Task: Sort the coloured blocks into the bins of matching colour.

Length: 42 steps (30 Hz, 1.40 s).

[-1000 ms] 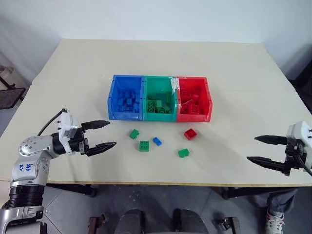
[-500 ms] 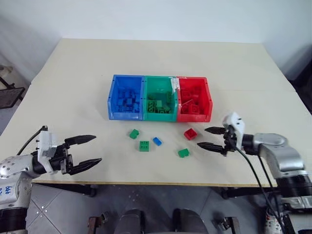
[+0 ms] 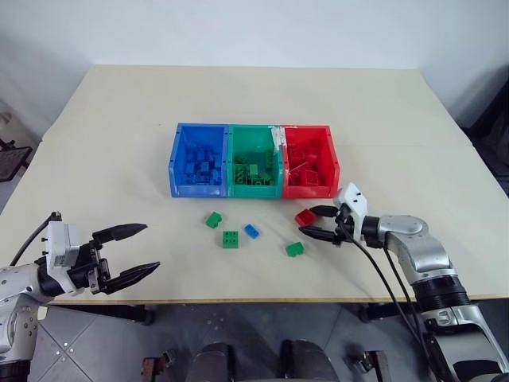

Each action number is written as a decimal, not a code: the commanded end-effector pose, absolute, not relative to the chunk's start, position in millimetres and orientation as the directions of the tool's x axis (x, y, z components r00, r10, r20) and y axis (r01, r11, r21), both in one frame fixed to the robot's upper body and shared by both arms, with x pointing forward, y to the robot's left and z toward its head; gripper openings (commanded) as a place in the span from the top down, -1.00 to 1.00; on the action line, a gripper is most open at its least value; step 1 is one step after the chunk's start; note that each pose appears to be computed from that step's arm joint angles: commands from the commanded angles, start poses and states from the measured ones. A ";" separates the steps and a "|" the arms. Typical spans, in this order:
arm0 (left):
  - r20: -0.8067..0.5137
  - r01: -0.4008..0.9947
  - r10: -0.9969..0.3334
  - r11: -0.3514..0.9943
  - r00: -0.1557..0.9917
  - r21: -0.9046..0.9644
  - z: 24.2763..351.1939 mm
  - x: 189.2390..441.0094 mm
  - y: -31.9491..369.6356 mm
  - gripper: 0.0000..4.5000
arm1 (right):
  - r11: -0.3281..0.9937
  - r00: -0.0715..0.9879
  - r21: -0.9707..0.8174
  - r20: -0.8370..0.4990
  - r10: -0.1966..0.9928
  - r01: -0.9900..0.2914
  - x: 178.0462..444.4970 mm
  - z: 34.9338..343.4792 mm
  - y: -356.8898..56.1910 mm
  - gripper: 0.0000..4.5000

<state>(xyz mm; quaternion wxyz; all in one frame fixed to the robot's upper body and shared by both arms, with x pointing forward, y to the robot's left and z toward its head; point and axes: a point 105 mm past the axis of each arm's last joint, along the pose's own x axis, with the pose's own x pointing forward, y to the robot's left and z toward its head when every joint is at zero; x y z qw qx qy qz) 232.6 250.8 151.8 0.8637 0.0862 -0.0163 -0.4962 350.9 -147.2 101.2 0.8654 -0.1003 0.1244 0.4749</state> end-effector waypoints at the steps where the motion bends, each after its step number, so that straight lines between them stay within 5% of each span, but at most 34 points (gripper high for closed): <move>1: -0.030 0.858 -0.872 0.474 0.489 0.196 161.6 235.3 248.4 -1.00 | 0.513 0.509 -0.066 -0.289 0.811 -0.856 342.5 106.3 -145.2 0.05; 3: -0.029 0.862 -0.876 0.467 0.481 0.194 160.9 236.9 246.4 -1.00 | 0.499 0.502 -0.085 -0.268 0.822 -0.862 335.8 117.4 -146.7 0.33; 8: -0.027 0.867 -0.881 0.460 0.473 0.192 160.1 238.6 246.0 -1.00 | 0.480 0.494 -0.114 -0.225 0.840 -0.870 324.4 141.8 -148.0 0.35; 12: -0.021 0.871 -0.885 0.452 0.464 0.191 159.9 242.9 245.0 -1.00 | 0.538 0.565 -0.213 -0.090 0.820 -0.816 341.7 204.4 -152.7 0.35; 19: -0.007 0.873 -0.891 0.442 0.454 0.207 160.6 249.8 240.9 -1.00 | 0.605 0.628 -0.224 -0.041 0.777 -0.764 387.4 225.9 -146.2 0.35; 28: 0.012 0.868 -0.889 0.449 0.457 0.214 161.0 250.7 237.5 -1.00 | 0.621 0.650 -0.294 -0.001 0.760 -0.727 408.6 237.5 -146.4 -0.99; 33: 0.017 0.869 -0.891 0.446 0.453 0.212 160.4 253.4 237.4 -1.00 | 0.562 0.599 -0.308 -0.033 0.800 -0.767 391.5 234.8 -155.5 -0.99; 38: 0.012 0.878 -0.899 0.431 0.438 0.210 159.9 257.8 234.1 -1.00 | 0.380 0.422 -0.282 -0.105 0.901 -0.881 336.3 217.7 -165.3 -0.99; 42: 0.008 0.884 -0.905 0.418 0.426 0.208 160.7 259.4 234.6 -1.00 | 0.362 0.408 -0.242 -0.177 0.896 -0.900 302.5 196.9 -191.8 -0.99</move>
